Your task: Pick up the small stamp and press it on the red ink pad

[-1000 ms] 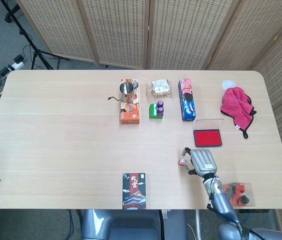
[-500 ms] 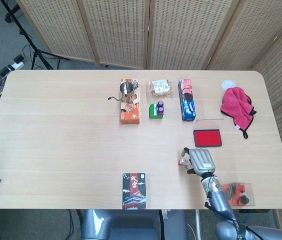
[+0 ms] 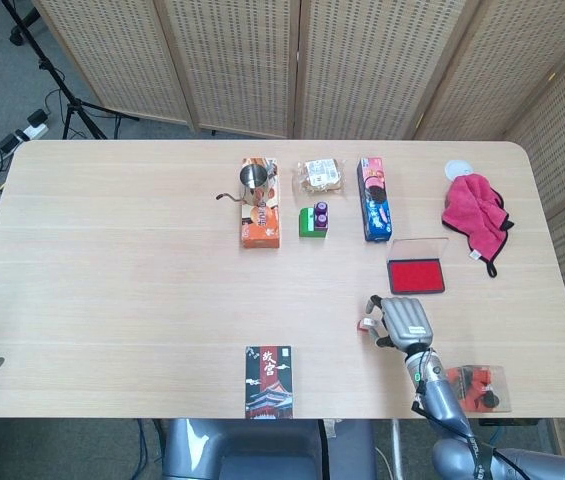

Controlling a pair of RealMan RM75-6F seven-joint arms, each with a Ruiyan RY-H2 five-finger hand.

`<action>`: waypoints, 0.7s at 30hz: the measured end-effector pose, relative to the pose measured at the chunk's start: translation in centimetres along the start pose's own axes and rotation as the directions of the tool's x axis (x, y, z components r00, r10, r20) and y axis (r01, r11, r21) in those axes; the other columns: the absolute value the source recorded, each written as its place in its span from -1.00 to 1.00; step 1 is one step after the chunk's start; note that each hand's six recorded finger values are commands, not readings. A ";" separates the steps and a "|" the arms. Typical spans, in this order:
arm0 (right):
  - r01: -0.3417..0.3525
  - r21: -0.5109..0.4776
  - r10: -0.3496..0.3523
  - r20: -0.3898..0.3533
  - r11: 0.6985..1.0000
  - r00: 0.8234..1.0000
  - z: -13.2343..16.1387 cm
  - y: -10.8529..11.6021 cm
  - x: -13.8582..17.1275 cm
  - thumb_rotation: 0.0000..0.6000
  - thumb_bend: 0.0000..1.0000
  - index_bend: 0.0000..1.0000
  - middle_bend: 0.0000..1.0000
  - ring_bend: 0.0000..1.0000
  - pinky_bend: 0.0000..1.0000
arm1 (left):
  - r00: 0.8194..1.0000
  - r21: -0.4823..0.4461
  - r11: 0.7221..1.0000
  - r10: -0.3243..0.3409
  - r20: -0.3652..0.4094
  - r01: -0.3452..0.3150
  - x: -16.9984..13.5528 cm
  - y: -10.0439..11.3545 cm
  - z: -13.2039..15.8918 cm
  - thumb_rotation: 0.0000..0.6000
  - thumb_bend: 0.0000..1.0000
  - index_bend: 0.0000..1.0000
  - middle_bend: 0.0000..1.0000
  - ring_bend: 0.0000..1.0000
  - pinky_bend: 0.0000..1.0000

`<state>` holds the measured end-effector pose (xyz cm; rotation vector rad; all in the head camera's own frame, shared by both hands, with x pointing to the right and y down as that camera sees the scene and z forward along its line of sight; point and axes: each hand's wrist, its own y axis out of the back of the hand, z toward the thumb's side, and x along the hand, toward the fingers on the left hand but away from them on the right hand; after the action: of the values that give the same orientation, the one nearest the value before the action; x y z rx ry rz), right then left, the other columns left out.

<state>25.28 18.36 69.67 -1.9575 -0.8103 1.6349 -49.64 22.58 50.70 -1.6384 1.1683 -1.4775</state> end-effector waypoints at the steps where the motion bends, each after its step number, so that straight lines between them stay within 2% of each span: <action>1: -0.001 0.001 0.001 0.001 1.000 1.000 -0.1 0.0 0.0 1.00 -0.19 -0.12 0.93 0.86 1.00 | 1.000 0.003 1.000 0.001 0.000 -0.001 0.0 0.0 0.0 1.00 -1.00 -1.00 -1.00 -1.00 -1.00; 13: -0.012 -0.011 0.012 -0.004 1.000 1.000 0.1 0.0 -0.1 1.00 -0.12 0.09 0.94 0.86 1.00 | 1.000 0.007 1.000 0.007 -0.003 -0.007 0.0 -0.1 0.0 1.00 -1.00 -1.00 -1.00 -1.00 -1.00; 21: 0.010 -0.020 -0.010 -0.019 1.000 1.000 0.4 0.9 0.0 1.00 -0.06 0.12 0.94 0.86 1.00 | 1.000 0.007 1.000 0.004 -0.003 -0.004 0.0 -0.1 0.0 1.00 -1.00 -1.00 -1.00 -1.00 -1.00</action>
<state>25.05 17.75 69.00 -1.9760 -0.8308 1.6062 -49.58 22.62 50.82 -1.6293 1.1662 -1.4801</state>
